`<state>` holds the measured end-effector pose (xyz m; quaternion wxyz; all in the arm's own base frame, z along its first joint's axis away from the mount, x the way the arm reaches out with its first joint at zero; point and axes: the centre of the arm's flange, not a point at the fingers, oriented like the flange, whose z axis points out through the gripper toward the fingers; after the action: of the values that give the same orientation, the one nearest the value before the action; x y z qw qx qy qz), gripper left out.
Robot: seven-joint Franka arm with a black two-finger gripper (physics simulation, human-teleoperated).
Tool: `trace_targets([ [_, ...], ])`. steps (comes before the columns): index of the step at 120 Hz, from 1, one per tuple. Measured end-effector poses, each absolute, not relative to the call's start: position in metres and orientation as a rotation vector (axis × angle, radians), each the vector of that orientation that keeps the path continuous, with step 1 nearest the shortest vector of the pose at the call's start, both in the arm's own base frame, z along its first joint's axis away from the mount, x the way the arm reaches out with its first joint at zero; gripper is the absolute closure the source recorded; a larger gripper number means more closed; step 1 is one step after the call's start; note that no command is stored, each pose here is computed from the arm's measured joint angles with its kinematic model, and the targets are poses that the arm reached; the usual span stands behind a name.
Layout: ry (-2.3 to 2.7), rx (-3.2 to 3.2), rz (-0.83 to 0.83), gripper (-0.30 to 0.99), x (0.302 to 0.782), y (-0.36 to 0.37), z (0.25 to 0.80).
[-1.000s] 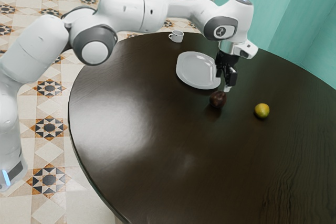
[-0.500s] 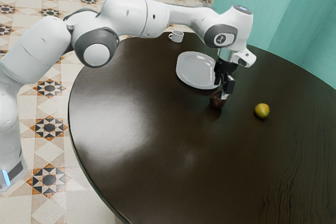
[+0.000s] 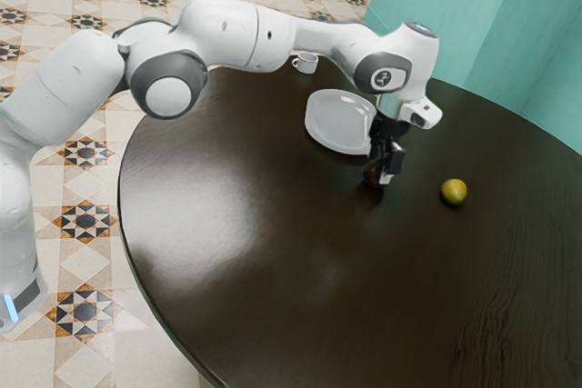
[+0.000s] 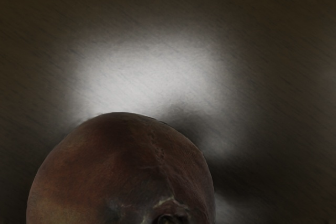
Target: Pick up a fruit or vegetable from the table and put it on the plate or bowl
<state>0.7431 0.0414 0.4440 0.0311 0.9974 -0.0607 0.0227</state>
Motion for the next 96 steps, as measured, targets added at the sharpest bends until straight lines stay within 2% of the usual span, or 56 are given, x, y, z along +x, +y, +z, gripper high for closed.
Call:
trace_targets([
  [34,-0.185,3.068,0.032,0.01,0.746,0.046,0.423],
  [69,-0.187,3.07,0.029,0.3,0.746,0.046,0.421],
  [96,-0.189,3.08,0.034,0.33,0.746,0.047,0.423],
])
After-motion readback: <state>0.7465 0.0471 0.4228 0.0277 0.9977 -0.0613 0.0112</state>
